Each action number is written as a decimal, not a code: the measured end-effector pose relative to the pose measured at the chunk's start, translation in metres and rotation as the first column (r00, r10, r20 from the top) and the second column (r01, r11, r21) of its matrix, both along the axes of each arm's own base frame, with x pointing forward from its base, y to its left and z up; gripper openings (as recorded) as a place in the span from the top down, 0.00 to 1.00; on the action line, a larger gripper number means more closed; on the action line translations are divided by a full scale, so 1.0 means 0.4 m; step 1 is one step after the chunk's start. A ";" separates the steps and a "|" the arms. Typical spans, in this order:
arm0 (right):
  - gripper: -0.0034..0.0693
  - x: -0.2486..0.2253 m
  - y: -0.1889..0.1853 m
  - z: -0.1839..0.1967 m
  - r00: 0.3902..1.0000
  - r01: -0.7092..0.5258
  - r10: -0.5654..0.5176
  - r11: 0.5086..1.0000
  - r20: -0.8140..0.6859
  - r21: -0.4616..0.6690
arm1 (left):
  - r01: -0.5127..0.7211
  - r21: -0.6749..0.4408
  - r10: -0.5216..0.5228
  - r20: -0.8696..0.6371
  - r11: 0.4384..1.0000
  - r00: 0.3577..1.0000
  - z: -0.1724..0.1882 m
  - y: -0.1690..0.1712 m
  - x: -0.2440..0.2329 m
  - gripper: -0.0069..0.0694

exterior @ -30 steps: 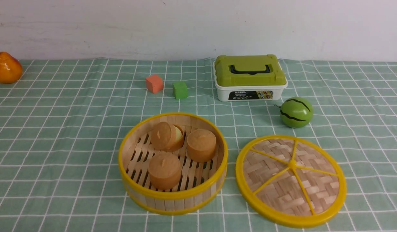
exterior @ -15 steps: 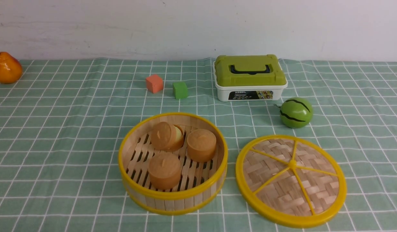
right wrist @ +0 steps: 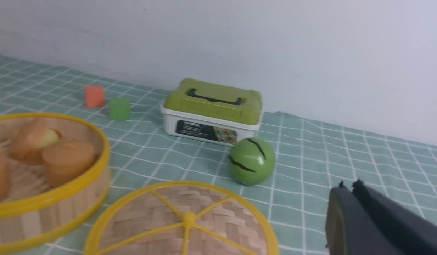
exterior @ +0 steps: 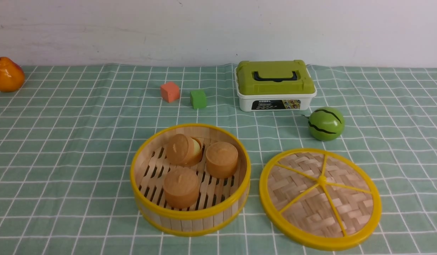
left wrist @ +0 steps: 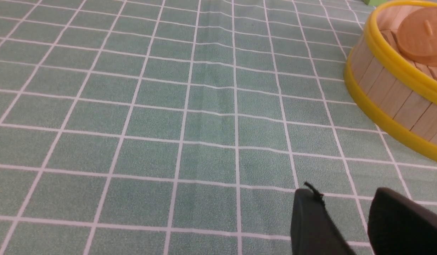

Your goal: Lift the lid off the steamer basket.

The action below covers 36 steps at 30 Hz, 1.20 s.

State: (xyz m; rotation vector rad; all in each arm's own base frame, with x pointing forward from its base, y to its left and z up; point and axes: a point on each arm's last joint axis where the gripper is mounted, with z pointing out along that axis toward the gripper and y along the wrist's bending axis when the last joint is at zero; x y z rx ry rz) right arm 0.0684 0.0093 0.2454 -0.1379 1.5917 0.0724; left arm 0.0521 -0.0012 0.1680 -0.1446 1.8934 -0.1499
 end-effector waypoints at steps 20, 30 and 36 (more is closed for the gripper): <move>0.95 -0.040 -0.029 -0.181 0.939 0.223 -0.176 0.966 -0.295 0.131 | 0.000 0.000 0.000 0.000 1.000 1.000 0.000 0.000 0.000 0.60; 0.94 -0.041 -0.029 -0.181 0.938 0.223 -0.177 0.966 -0.297 0.130 | 0.000 0.000 0.000 0.000 1.000 1.000 0.000 0.000 0.000 0.60; 0.93 -0.041 -0.029 -0.181 0.938 0.223 -0.177 0.966 -0.297 0.130 | 0.000 0.000 0.000 0.000 1.000 1.000 0.000 0.000 0.000 0.60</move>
